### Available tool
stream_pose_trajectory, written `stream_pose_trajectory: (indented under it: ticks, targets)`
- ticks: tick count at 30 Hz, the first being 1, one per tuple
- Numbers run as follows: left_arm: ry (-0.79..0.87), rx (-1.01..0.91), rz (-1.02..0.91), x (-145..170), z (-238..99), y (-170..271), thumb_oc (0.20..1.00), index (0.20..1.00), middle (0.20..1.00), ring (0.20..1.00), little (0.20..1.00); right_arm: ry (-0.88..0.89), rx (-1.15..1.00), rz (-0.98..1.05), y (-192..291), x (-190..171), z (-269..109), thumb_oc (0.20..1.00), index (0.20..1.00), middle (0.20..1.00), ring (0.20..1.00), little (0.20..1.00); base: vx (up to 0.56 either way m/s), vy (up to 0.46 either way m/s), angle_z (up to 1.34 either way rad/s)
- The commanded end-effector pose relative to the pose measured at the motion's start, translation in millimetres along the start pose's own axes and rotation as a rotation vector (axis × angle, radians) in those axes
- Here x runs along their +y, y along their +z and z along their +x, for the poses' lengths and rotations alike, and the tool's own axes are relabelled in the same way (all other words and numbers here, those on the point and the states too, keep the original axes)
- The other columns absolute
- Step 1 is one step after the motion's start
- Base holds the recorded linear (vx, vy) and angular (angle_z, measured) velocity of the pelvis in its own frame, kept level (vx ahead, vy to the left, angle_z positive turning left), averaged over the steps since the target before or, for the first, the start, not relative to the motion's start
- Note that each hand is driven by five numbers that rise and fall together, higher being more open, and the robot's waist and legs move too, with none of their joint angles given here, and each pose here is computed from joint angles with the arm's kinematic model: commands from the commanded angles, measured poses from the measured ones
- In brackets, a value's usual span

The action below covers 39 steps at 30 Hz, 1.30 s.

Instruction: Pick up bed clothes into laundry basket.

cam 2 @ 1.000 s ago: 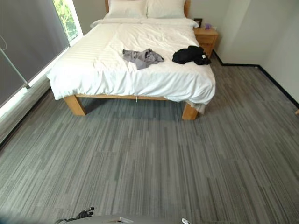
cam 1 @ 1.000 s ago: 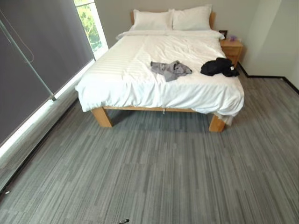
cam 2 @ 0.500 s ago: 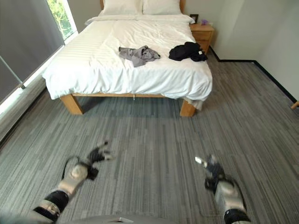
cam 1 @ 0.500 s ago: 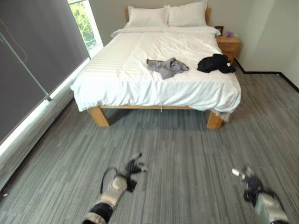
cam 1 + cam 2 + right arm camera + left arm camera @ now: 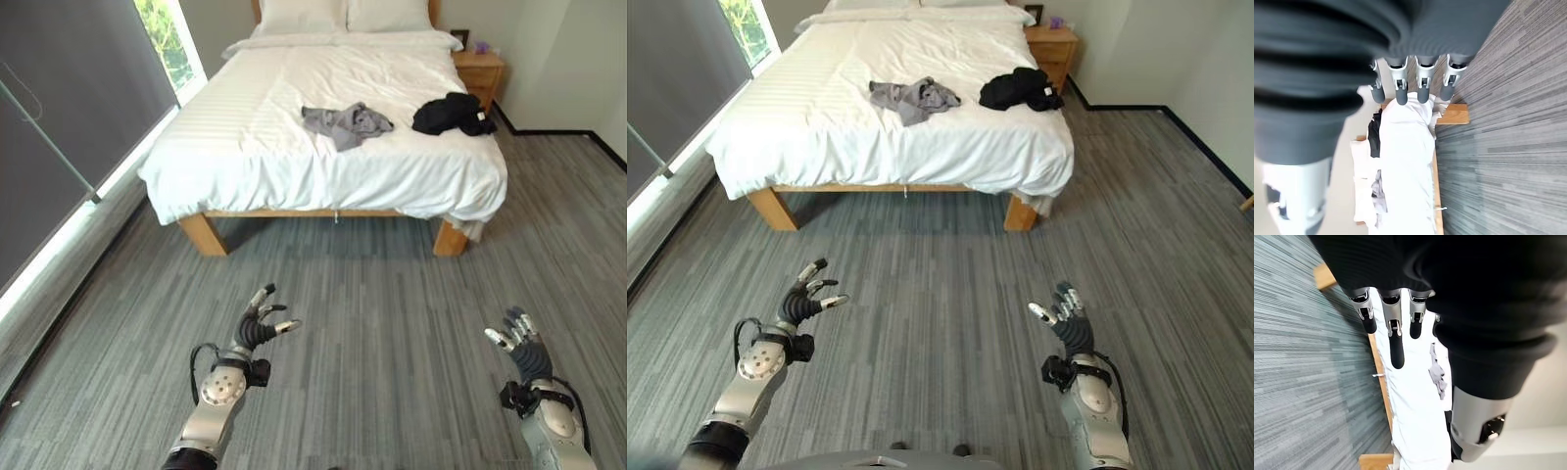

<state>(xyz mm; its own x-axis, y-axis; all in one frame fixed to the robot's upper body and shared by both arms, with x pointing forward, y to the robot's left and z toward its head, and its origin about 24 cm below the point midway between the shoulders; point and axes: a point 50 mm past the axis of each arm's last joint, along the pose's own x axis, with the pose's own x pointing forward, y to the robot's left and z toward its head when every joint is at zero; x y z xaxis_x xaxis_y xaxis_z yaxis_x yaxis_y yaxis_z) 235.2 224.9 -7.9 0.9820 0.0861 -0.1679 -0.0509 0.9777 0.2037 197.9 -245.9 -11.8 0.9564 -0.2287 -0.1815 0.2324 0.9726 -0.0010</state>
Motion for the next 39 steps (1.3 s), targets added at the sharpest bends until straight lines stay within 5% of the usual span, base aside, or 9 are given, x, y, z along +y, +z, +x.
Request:
stream_pose_trajectory:
  ticks: [1,19,22,31,39]
  targets:
    - [0.059,-0.182,0.025,18,20,41,1.0,1.0,1.0,1.0,1.0,0.004,-0.196,-0.035,39,-5,14,1.0,1.0,1.0,1.0,1.0,-0.04,0.144,-0.14]
    - [0.09,-0.22,0.045,17,27,56,1.0,1.0,1.0,1.0,1.0,0.029,-0.174,-0.071,41,-11,11,1.0,1.0,1.0,1.0,1.0,0.3,-0.059,-0.01]
    - [0.114,-0.125,-0.298,8,11,29,1.0,1.0,1.0,1.0,1.0,0.033,-0.164,0.027,38,-9,4,1.0,1.0,1.0,1.0,1.0,0.54,-0.411,0.58]
    - [0.087,-0.111,-0.333,15,-9,22,1.0,1.0,1.0,1.0,1.0,0.012,-0.158,0.119,40,-22,-2,1.0,1.0,1.0,1.0,1.0,0.58,-0.314,-0.11]
    - [-0.026,-0.146,-0.251,-1,-5,36,1.0,1.0,1.0,1.0,1.0,0.16,-0.105,0.099,29,11,-6,1.0,1.0,1.0,1.0,1.0,0.55,0.092,-0.2]
